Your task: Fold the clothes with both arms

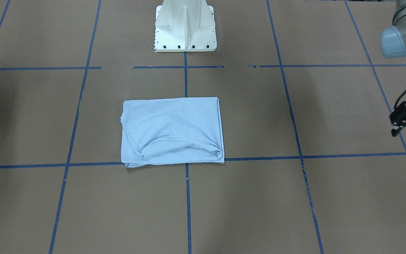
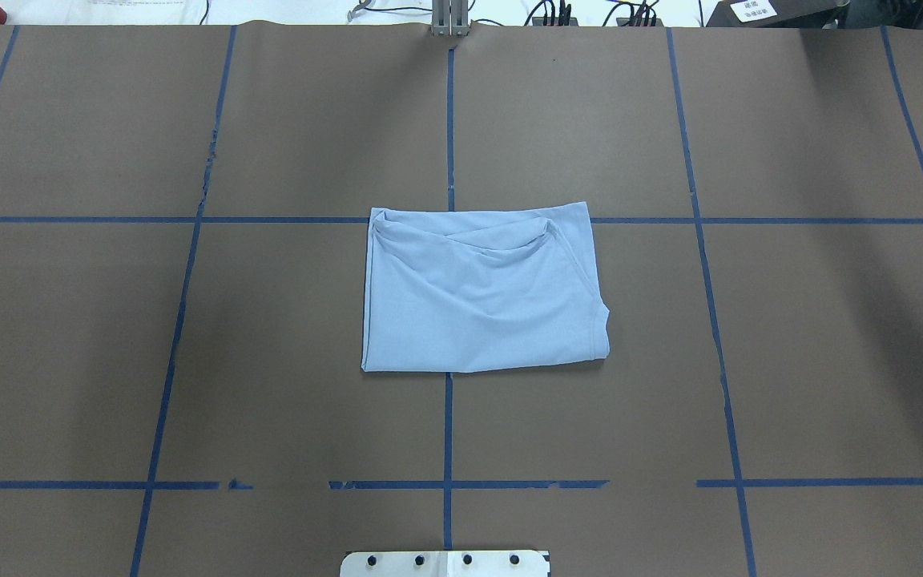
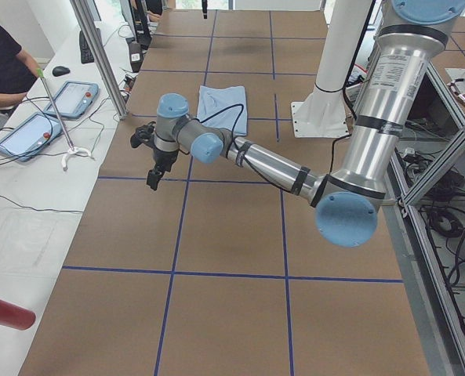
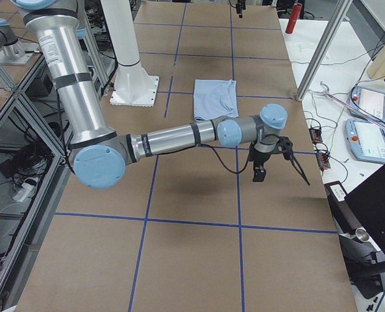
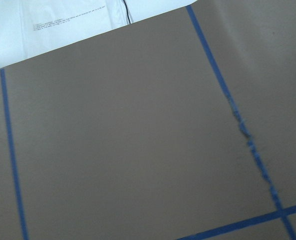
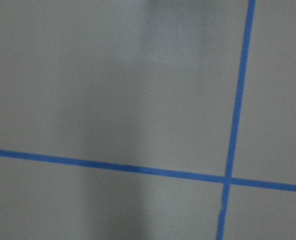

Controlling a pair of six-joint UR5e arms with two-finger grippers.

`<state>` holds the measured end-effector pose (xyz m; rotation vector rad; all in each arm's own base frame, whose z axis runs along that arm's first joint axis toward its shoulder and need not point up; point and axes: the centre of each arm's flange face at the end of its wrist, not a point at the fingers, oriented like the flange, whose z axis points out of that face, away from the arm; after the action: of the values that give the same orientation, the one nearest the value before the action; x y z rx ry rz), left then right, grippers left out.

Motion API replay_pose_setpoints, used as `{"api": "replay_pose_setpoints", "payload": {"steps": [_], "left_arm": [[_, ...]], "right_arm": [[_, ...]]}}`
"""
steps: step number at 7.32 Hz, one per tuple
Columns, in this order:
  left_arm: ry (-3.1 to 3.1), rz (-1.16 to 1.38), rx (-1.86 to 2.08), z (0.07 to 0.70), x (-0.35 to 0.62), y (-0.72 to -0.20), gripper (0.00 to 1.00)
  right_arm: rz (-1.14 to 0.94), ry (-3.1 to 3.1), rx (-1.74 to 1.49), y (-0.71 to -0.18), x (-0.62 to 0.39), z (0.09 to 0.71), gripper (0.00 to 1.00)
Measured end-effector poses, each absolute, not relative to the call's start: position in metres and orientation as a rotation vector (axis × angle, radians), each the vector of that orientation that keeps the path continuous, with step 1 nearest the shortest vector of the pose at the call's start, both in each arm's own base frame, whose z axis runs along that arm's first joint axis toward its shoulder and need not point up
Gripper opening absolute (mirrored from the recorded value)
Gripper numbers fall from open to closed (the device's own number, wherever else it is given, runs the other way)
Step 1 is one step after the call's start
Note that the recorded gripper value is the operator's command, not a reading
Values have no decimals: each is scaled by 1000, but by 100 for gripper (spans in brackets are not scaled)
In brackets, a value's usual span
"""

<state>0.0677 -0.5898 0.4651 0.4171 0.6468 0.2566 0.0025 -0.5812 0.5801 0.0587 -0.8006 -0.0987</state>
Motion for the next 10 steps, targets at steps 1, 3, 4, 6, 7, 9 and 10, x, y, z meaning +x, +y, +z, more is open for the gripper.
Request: {"api": "replay_pose_setpoints", "payload": {"steps": [1,3,4,6,7,9,10], "left_arm": [[616,311,413,490,26,-586,100],[586,374,391,536,-31,-570,100],[589,392,370,565,-39,-551,100],[586,446,353,624,-43,-523,100],[590,437,332,644,-43,-521,100],[656,340,249,647,-40,-518,100],[714,302,206,635,-36,-514,100]], "right_arm": [[-114,-818,61,-556,30,608,100],[-112,-821,51,-522,53,641,100],[-103,-816,42,-512,56,649,100],[-90,-818,28,-504,57,656,100],[-86,-820,25,-503,57,657,100],[-81,-822,21,-504,57,658,100],[-72,-822,17,-504,57,658,100]]}}
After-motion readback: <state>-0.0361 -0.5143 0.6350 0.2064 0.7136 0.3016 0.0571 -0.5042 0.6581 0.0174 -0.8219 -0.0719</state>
